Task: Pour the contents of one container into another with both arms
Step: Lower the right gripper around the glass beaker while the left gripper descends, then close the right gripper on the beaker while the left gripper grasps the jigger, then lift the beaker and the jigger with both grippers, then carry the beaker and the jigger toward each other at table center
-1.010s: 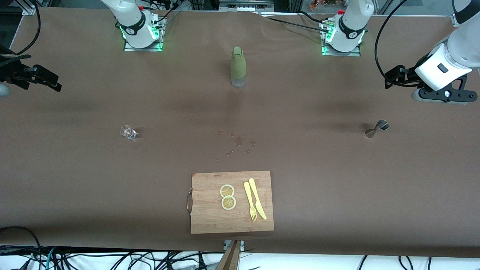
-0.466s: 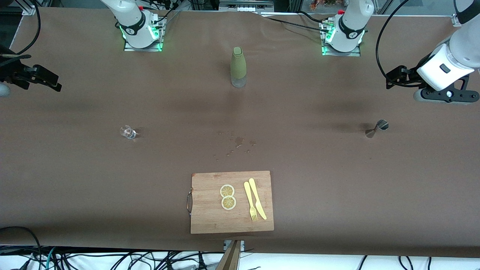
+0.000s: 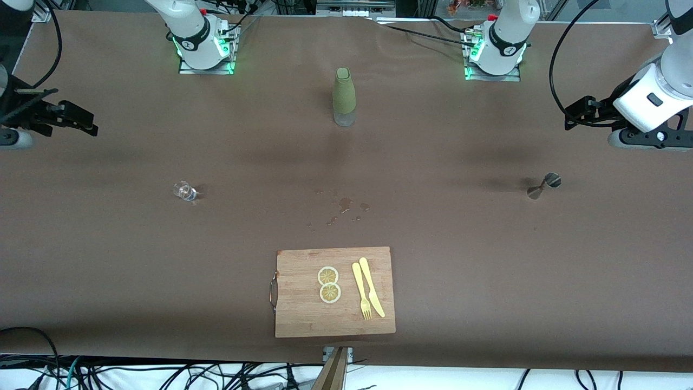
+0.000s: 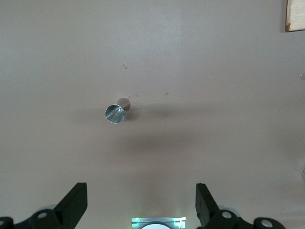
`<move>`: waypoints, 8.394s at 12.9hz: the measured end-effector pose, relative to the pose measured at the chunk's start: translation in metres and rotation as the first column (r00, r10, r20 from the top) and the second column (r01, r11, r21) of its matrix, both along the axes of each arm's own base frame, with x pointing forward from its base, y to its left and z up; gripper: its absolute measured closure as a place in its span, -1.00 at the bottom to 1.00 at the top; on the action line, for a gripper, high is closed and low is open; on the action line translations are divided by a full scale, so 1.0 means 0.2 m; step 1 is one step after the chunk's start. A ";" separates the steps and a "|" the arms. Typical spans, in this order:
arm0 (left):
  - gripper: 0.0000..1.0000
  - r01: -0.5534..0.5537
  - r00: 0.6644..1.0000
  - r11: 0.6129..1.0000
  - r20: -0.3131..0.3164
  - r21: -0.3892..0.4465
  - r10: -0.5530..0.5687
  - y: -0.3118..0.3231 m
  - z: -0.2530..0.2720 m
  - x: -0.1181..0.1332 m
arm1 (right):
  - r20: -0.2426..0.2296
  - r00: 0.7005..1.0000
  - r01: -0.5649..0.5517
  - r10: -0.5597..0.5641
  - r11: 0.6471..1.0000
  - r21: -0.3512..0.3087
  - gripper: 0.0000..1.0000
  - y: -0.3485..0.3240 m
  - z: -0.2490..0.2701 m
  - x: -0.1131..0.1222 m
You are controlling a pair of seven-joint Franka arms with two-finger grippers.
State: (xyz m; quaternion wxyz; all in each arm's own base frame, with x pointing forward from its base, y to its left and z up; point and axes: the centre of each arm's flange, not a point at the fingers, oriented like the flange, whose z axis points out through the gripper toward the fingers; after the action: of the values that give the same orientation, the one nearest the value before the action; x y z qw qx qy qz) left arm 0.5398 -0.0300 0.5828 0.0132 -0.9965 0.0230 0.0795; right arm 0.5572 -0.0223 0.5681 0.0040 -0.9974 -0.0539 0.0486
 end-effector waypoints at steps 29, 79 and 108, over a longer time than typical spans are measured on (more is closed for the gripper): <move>-1.00 0.551 0.832 0.712 0.353 -0.434 -0.429 1.76 -0.96 -0.15 | 0.886 0.289 -0.954 0.361 0.031 0.298 -1.00 -0.64 -2.18 0.19; 0.15 0.982 0.179 0.076 0.982 -0.175 -0.053 1.16 -2.51 -0.30 | 0.827 0.335 -0.923 0.450 -0.018 0.384 0.02 -0.50 -2.28 0.07; 0.82 0.987 0.140 0.062 0.984 -0.148 0.108 -0.15 -2.29 -0.03 | 0.595 0.389 -0.897 0.704 0.144 0.417 0.02 0.76 -1.35 0.45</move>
State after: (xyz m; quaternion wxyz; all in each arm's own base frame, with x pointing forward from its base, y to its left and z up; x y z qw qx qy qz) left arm 0.5336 -0.0605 0.1255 -0.4887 -0.5612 0.4652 -0.4794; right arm 0.6466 0.1288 0.2976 0.3425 -0.7189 -0.5946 -0.1111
